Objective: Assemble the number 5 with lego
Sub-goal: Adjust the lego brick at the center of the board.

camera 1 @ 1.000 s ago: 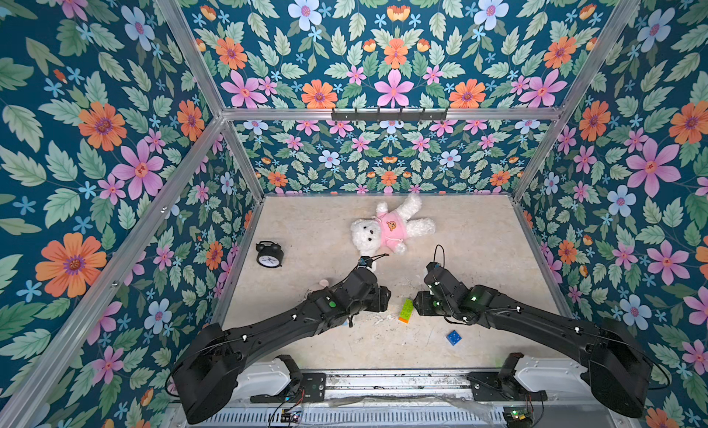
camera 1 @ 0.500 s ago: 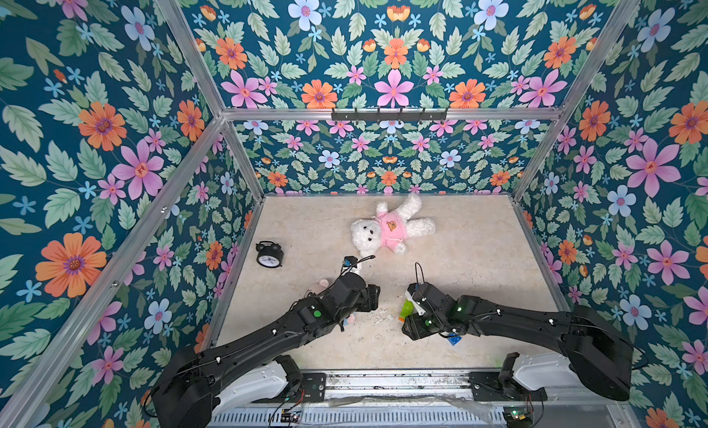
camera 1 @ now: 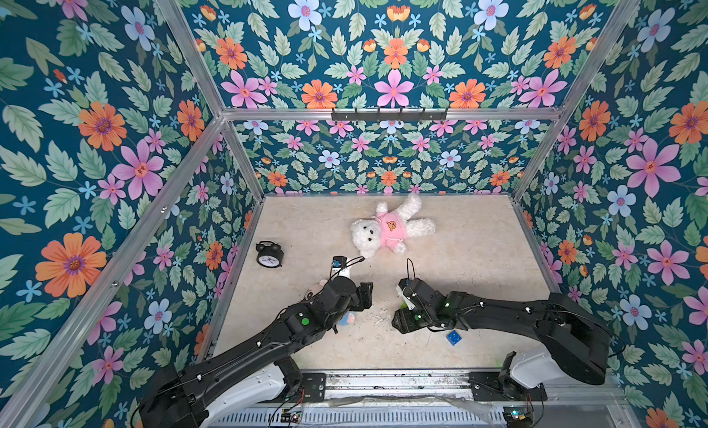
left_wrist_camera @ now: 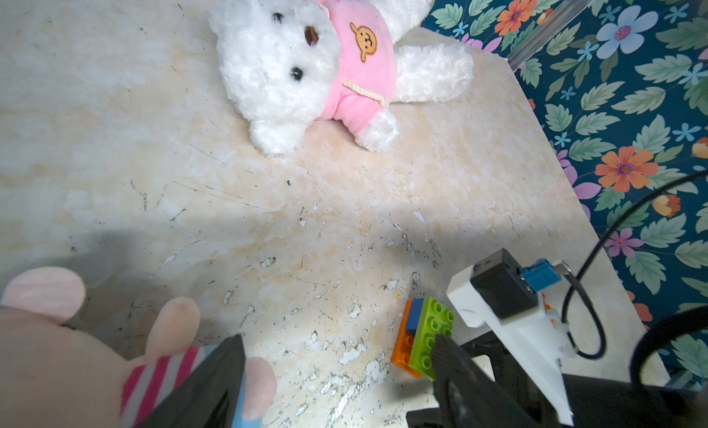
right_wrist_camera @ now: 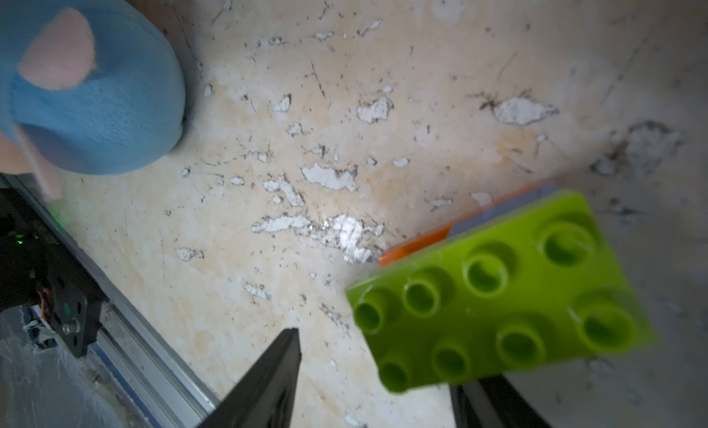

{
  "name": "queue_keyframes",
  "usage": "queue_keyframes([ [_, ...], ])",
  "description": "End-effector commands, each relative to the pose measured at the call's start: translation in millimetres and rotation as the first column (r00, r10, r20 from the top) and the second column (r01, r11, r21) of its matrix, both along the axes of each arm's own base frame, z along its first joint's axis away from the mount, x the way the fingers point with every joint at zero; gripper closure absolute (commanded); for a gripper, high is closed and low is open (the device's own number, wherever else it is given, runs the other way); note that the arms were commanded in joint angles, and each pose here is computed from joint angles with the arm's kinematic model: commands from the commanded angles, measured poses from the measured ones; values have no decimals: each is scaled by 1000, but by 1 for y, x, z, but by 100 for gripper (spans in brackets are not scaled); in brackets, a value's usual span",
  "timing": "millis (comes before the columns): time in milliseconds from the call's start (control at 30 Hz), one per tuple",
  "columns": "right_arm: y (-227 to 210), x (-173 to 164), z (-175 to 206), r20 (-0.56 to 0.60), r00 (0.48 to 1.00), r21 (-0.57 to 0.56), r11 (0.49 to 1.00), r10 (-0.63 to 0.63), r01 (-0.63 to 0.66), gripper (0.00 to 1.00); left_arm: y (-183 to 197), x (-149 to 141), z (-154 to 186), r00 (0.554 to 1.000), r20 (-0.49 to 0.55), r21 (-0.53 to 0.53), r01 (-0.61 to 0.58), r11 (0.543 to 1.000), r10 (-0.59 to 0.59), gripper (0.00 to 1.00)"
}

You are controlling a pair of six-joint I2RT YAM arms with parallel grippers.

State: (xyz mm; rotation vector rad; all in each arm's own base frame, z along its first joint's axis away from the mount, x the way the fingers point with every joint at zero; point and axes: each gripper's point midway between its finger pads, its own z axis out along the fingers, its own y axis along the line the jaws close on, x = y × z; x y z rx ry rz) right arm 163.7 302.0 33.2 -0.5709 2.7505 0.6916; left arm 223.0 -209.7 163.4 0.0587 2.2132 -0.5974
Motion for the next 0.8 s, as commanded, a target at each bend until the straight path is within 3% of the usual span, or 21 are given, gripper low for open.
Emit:
queue_keyframes([
  [0, 5, 14, 2, 50, 999, -16, 1000, -19, 20, 35, 8, 2, 4, 999, 20, 1, -35, 999, 35, 18],
  [400, 29, 49, 18, 158, 986, -1, 998, -55, 55, 35, 11, 4, 2, 998, 15, 18, -57, 998, 57, 18],
  [600, 29, 36, 45, 125, 992, 70, 997, -30, 21, 36, 8, 2, -1, 1000, 4, 27, -31, 999, 31, 18],
  [700, -1, 36, 59, 153, 977, 51, 989, -146, 140, 37, 2, 1, -1, 1000, 10, 17, 0, 1000, 0, 18],
  [767, -38, 39, 62, 190, 949, -33, 964, -253, 264, 37, -5, 0, -1, 999, 12, 4, 33, 999, -33, 18],
])
